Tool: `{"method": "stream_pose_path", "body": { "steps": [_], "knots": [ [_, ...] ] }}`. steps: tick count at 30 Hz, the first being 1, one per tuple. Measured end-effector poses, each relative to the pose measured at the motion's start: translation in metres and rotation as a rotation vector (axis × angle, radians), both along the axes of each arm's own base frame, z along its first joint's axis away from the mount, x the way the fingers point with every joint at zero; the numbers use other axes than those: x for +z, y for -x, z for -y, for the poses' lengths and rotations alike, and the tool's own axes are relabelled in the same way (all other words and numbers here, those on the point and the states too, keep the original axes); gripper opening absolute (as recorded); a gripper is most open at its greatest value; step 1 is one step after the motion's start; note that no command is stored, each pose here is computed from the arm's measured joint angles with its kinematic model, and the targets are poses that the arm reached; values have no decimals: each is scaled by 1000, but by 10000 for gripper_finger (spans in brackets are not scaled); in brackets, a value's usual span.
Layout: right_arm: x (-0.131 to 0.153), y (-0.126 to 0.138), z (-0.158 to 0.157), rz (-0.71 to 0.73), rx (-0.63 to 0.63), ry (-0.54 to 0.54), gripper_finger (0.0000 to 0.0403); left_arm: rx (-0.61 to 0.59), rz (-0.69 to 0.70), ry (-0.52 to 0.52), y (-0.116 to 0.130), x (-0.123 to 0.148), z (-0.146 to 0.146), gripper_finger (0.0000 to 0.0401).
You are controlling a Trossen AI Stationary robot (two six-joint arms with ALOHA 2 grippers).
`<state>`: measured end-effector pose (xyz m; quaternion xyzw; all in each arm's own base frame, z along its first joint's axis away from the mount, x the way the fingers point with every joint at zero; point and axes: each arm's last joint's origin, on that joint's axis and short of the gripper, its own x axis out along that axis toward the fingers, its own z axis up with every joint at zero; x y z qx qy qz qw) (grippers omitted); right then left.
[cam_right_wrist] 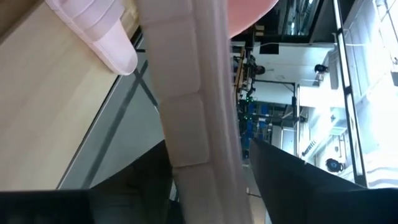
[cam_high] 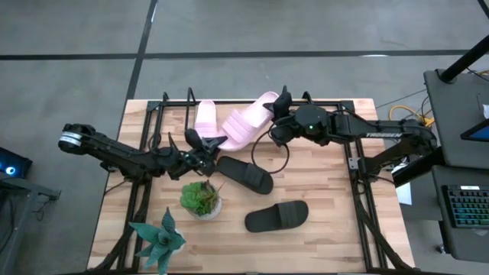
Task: Pick and place slides into the shelf
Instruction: Put the bottom pink slide on the shelf
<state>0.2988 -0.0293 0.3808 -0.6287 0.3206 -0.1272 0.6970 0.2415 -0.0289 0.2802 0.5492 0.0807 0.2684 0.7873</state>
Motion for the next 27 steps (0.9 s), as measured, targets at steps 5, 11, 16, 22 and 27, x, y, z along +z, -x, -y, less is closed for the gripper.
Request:
{"method": "stream_pose_path", "body": {
  "steps": [5, 11, 16, 22, 27],
  "knots": [
    [0, 0, 0, 17, -9, -24, 140, -15, 5, 5, 0, 0, 1, 17],
    [-2, 0, 0, 10, -13, -37, 56, -16, 11, 7, 0, 1, 1, 40],
    [-6, 0, 0, 11, -20, -48, 56, 6, -2, 8, 1, -1, 1, 93],
    [-8, 9, 11, -11, -85, -73, 56, 74, -113, 81, 11, -13, -2, 157],
    [-11, 13, 21, -1, -107, -141, 56, 45, -105, 165, 22, -10, 0, 194]
  ]
}}
